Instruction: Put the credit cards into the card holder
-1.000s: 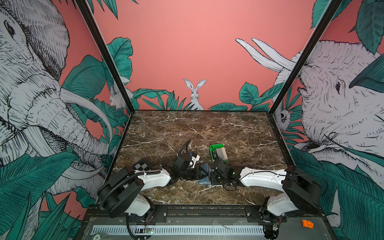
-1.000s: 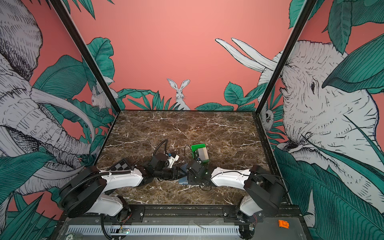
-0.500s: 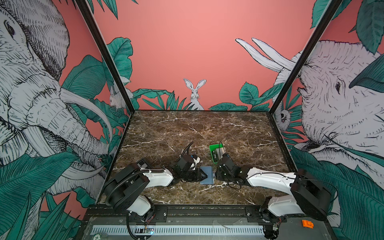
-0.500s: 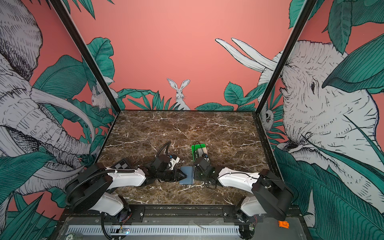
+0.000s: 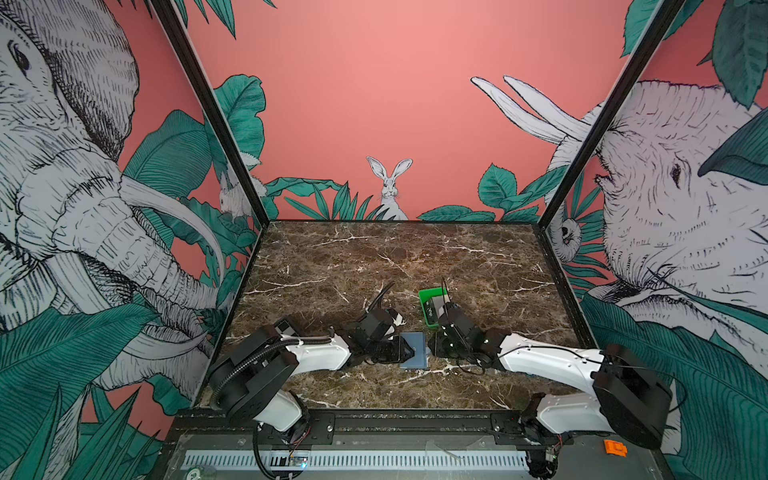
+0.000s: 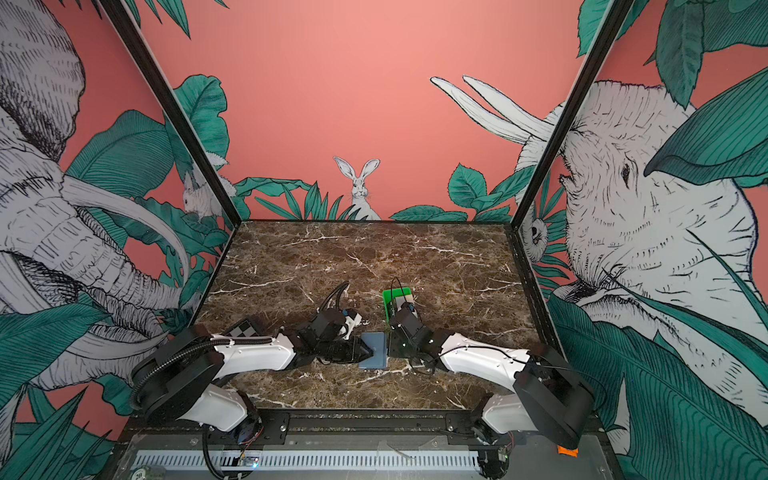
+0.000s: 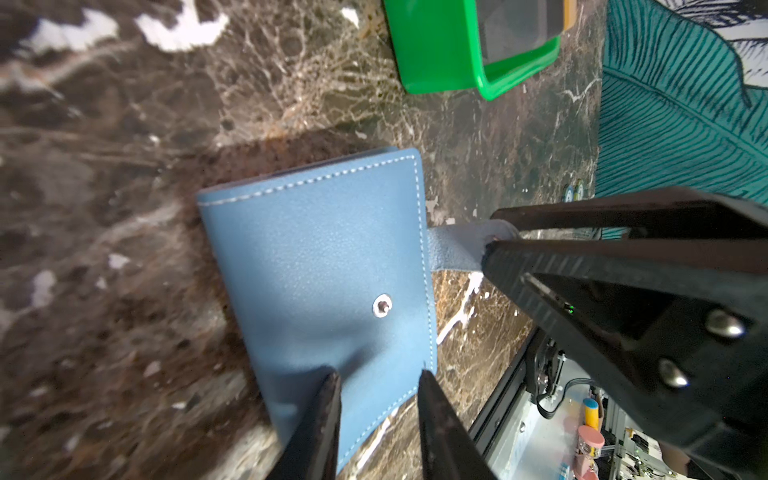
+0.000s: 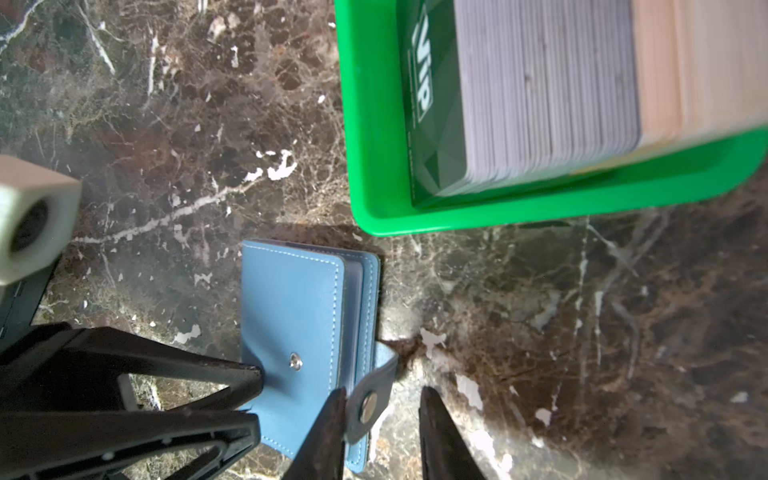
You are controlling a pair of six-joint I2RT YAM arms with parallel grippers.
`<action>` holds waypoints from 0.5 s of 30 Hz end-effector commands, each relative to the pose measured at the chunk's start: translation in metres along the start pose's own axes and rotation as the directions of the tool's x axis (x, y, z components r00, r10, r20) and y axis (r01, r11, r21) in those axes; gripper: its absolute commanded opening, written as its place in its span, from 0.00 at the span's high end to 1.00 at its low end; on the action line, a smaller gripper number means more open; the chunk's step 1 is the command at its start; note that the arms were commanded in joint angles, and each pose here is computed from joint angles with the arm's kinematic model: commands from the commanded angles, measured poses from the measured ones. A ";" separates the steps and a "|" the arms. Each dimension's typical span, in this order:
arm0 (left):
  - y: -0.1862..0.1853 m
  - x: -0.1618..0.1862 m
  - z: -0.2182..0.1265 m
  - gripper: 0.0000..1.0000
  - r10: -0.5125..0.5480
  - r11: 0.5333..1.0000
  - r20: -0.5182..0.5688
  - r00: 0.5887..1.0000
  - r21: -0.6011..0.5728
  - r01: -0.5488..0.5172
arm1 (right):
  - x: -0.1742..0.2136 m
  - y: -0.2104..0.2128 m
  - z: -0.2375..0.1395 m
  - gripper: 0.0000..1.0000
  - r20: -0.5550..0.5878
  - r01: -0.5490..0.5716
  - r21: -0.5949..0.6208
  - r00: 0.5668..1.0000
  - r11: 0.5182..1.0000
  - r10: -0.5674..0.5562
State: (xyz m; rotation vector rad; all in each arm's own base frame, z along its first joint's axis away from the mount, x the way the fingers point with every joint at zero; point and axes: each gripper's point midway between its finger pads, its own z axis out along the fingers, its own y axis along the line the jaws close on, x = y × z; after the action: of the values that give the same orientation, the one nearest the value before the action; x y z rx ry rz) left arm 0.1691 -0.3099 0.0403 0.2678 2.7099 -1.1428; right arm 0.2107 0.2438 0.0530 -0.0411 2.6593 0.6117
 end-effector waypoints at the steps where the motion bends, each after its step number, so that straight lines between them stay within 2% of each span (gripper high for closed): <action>1: 0.023 0.014 0.002 0.69 -0.014 0.995 -0.042 0.999 -0.102 0.010 | -0.007 0.005 -0.005 0.71 0.012 0.014 -0.012 1.000 1.000 -0.013; 15: 0.021 0.015 0.003 0.71 -0.009 0.995 -0.046 0.999 -0.101 0.004 | -0.013 0.007 -0.011 0.84 0.023 0.022 -0.019 0.999 1.000 -0.022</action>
State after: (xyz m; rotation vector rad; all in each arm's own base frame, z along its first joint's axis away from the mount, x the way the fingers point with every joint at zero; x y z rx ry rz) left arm 0.1688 -0.3096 0.0391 0.2753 2.7131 -1.1180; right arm 0.2138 0.2436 0.0608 -0.0588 2.6507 0.6138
